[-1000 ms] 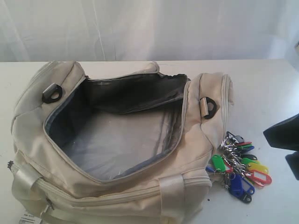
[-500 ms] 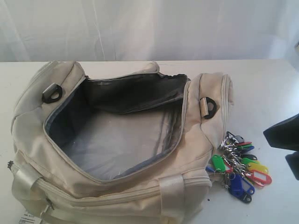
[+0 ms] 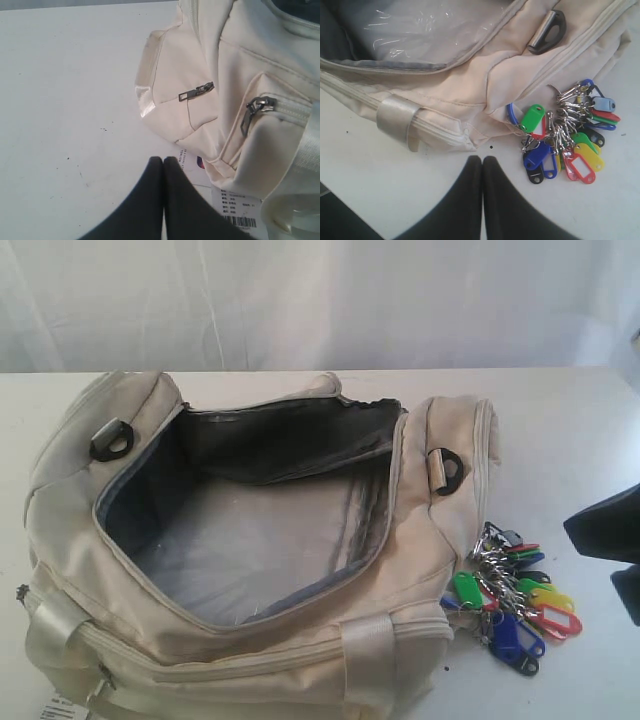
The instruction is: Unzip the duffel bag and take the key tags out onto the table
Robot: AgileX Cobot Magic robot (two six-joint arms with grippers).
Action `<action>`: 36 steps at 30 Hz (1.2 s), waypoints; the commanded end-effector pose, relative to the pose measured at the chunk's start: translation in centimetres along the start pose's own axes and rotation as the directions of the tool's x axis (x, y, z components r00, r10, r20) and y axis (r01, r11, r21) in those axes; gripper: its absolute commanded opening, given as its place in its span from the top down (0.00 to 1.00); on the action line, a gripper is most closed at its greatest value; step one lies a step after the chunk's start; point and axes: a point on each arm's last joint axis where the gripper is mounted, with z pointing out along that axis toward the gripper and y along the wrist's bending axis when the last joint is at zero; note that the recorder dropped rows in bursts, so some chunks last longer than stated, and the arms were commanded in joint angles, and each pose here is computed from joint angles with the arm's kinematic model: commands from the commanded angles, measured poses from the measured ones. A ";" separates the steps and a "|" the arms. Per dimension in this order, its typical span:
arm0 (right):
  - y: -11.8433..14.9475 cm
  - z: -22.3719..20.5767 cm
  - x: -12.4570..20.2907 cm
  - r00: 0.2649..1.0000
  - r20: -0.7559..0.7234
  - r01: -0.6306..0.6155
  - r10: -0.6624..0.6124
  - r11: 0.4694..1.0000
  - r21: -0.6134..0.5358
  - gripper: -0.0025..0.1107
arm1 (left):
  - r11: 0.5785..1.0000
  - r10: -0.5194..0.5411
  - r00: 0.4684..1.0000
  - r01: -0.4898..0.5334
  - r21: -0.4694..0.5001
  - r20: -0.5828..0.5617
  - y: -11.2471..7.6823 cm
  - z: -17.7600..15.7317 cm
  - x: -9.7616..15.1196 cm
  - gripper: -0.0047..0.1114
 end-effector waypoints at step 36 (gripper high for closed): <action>3.7 -8.6 9.6 0.854 0.516 -0.075 -0.068 0.965 0.251 0.98 | 0.997 -0.041 0.999 0.042 -0.072 0.010 0.4 0.0 0.0 0.96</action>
